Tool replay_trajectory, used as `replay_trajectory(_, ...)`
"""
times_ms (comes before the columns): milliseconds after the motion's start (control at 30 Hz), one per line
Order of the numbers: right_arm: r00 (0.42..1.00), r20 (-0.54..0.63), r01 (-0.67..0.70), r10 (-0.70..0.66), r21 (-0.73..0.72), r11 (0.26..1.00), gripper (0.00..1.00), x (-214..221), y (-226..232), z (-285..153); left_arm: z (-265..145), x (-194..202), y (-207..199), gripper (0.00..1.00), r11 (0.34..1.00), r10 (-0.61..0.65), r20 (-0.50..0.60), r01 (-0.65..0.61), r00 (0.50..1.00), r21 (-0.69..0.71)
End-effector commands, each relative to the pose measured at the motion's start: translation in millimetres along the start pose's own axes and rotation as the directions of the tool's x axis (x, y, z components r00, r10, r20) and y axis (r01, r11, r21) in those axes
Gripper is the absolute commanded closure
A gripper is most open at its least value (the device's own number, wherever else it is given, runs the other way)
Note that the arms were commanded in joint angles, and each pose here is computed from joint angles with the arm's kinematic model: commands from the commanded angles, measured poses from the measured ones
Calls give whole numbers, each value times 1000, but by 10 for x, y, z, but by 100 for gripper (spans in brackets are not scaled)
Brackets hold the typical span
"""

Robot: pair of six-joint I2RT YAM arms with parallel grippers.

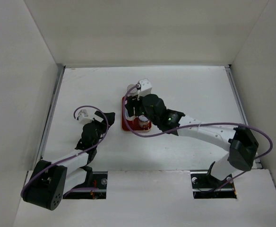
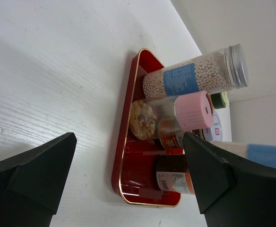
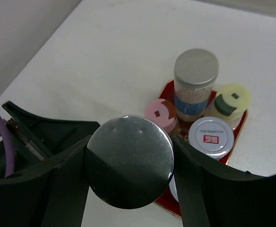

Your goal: Organize the condiment bottles

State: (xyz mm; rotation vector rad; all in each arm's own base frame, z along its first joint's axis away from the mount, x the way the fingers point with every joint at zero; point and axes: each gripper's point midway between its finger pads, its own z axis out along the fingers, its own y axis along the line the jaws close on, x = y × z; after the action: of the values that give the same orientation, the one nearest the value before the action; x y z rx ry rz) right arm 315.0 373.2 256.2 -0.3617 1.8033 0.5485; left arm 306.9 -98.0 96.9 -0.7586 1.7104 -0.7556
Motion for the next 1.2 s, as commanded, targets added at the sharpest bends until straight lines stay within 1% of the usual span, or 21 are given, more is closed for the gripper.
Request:
replay_trajectory(0, 988, 128, -84, 91, -61, 995, 52, -454, 211, 78, 13, -81, -111, 0, 999, -18, 24, 18, 1000, 34)
replay_trajectory(67, 992, 100, -74, 79, -49, 996, 52, -286, 217, 172, 18, -79, -105, 0, 999, -19, 23, 19, 1000, 31)
replay_trajectory(233, 996, 82, -46, 46, -10, 999, 51, 33, 142, 378, 27, -58, -90, 0, 1000, -19, 16, 18, 1000, 25)
replay_trajectory(400, 997, 69, -33, 33, 8, 999, 49, 248, 98, 469, 55, -35, -63, 0, 1000, -16, 7, 16, 1000, 11)
replay_trajectory(467, 999, 48, -25, 25, 7, 1000, 46, 364, 126, 490, 64, -13, -32, 0, 1000, -13, 2, 13, 1000, 0)
replay_trajectory(633, 1000, 8, -2, 2, 9, 1000, 30, 565, 173, 518, 88, 10, -3, 0, 1000, -10, -7, 10, 1000, -18)
replay_trajectory(733, 1000, 29, -3, 4, -5, 1000, 17, 459, 232, 440, 85, -8, -4, 0, 1000, -9, 1, 9, 1000, -19)
replay_trajectory(867, 996, 84, -17, 18, -20, 1000, 6, 166, 242, 289, 68, -51, 39, 0, 999, 4, 19, -3, 1000, -53)
replay_trajectory(900, 995, 98, -14, 15, -17, 1000, 0, 99, 219, 230, 66, -70, 61, 0, 998, 9, 27, -7, 1000, -68)
replay_trajectory(1000, 986, 164, -13, 10, 18, 1000, 0, -145, 60, -33, 61, -102, 117, 0, 993, 22, 34, -18, 999, -113)
replay_trajectory(1033, 982, 188, -21, 12, 46, 999, 0, -216, -61, -117, 57, -107, 128, 0, 993, 27, 35, -22, 999, -119)
replay_trajectory(1100, 970, 241, -60, 23, 148, 987, 0, -324, -485, -278, 55, -109, 143, 0, 991, 31, 36, -26, 999, -129)
replay_trajectory(1167, 957, 286, -120, 43, 257, 959, 0, -359, -972, -447, 77, -99, 109, 0, 991, 39, 21, -37, 999, -125)
